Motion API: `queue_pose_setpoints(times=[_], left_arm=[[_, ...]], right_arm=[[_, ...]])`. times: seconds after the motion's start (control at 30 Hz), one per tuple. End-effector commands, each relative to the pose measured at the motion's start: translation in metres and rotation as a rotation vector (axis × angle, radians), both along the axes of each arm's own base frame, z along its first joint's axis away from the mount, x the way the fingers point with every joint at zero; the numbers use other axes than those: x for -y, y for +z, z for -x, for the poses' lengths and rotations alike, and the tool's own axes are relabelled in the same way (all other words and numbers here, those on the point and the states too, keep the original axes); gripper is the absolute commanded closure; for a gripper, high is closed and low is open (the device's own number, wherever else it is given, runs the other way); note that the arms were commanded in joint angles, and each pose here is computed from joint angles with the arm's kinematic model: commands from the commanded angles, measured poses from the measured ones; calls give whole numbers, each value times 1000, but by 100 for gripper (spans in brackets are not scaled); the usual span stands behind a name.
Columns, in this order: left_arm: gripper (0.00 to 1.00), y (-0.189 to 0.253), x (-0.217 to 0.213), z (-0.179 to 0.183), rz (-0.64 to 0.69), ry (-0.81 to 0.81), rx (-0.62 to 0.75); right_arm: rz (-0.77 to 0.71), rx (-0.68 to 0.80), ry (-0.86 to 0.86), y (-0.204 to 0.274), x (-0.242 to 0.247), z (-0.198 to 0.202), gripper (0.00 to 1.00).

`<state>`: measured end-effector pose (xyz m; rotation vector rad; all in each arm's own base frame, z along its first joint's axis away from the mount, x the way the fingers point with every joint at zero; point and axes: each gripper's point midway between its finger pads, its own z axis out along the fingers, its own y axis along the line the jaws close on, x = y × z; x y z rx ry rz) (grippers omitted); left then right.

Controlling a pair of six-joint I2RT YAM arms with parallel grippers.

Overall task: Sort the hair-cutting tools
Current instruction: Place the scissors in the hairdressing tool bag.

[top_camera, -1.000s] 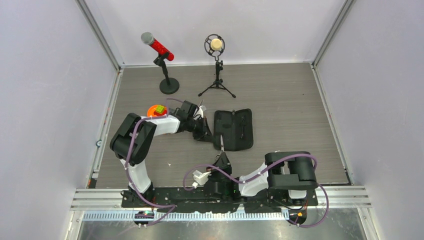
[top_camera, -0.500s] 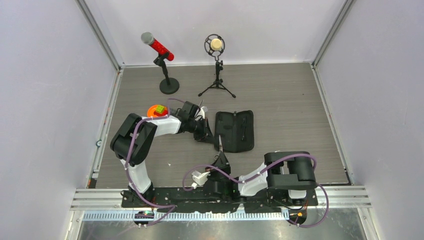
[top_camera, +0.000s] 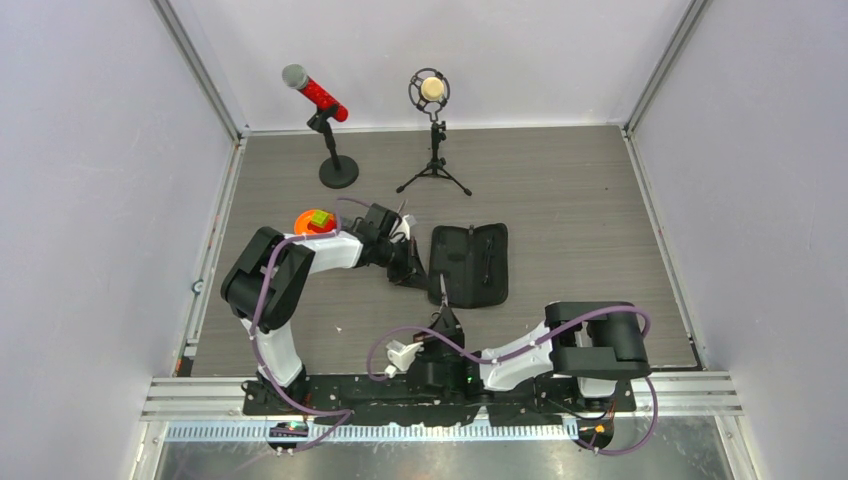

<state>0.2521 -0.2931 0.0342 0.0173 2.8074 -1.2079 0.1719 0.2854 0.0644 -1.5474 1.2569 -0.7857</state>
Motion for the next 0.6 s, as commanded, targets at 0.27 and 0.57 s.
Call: queue_pose_setpoints(times=[0.27,0.57], left_arm=[[100,10,2,-11,-12,10,45],[100,12,2,-8,-6,10,46]], right_arm=[[-26,-123,75,-3,-5,19,95],[-40,-74,1,-6,3,7,95]])
